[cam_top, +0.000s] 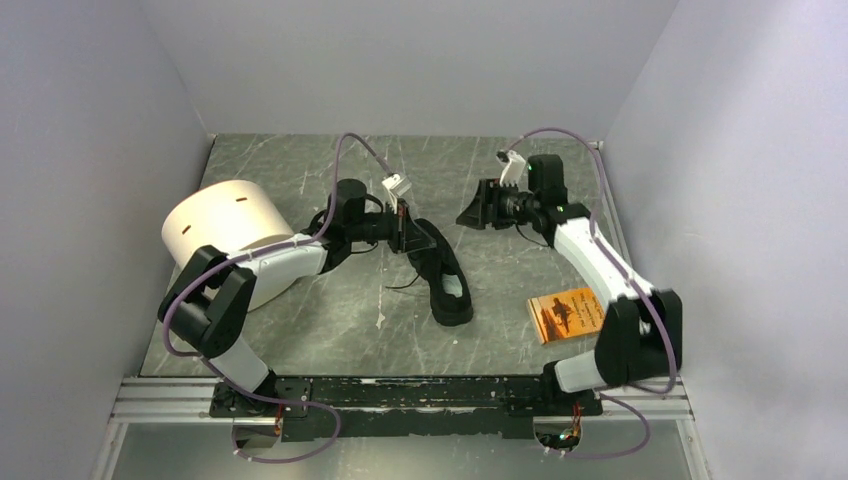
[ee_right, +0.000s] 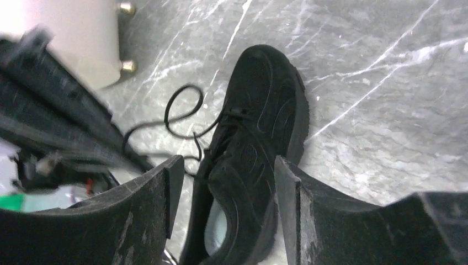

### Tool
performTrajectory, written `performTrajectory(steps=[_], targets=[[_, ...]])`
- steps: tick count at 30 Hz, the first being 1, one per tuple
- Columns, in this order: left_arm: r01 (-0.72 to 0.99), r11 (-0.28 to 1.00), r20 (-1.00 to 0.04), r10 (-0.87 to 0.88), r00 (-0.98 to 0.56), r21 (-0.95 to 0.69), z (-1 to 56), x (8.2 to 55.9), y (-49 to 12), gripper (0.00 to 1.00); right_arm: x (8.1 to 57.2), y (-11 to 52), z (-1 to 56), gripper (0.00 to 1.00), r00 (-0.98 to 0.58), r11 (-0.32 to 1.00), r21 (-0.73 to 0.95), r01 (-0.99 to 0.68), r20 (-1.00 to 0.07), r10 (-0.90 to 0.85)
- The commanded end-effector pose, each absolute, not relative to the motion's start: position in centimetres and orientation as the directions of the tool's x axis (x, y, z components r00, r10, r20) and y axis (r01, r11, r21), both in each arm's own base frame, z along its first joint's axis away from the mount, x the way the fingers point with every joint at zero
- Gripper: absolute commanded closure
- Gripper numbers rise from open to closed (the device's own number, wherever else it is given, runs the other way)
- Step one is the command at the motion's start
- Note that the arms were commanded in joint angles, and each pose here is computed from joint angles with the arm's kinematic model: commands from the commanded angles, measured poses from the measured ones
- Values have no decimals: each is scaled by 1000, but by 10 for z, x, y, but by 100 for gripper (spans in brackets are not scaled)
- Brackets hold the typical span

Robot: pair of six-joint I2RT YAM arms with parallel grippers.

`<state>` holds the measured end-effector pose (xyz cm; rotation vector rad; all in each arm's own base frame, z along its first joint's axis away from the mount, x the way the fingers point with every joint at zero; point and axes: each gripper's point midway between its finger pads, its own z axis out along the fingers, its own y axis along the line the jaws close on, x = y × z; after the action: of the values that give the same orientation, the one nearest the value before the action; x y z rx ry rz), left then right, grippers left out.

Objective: Tie the shoes

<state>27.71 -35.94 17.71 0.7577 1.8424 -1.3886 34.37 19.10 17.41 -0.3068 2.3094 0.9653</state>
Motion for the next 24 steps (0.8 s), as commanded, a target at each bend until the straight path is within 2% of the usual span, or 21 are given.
performTrajectory(steps=[1, 3, 5, 7, 13, 21, 24], targets=[[829, 168, -837, 39, -546, -533, 201, 273, -362, 95, 342, 192, 229, 36, -379, 630, 284, -723, -925, -17], [828, 161, -836, 35, -548, -537, 203, 273, -363, 95, 327, 196, 245, 37, -100, 548, 44, -835, -992, -72], [821, 144, -827, 27, -562, -553, 205, 271, -364, 95, 315, 198, 247, 37, 136, 481, -183, -857, -982, -131], [820, 129, -825, 25, -564, -557, 207, 270, -366, 95, 306, 203, 237, 37, 276, 362, -334, -870, -939, -203], [828, 121, -830, 45, -556, -548, 208, 271, -368, 95, 303, 220, 199, 35, 301, 122, -357, -926, -893, -335], [818, 86, -817, 62, -574, -568, 207, 266, -373, 95, 296, 241, 179, 40, 357, 17, -392, -920, -854, -377], [821, 68, -817, 79, -571, -568, 209, 265, -377, 95, 299, 244, 176, 40, 376, 20, -415, -910, -843, -385]])
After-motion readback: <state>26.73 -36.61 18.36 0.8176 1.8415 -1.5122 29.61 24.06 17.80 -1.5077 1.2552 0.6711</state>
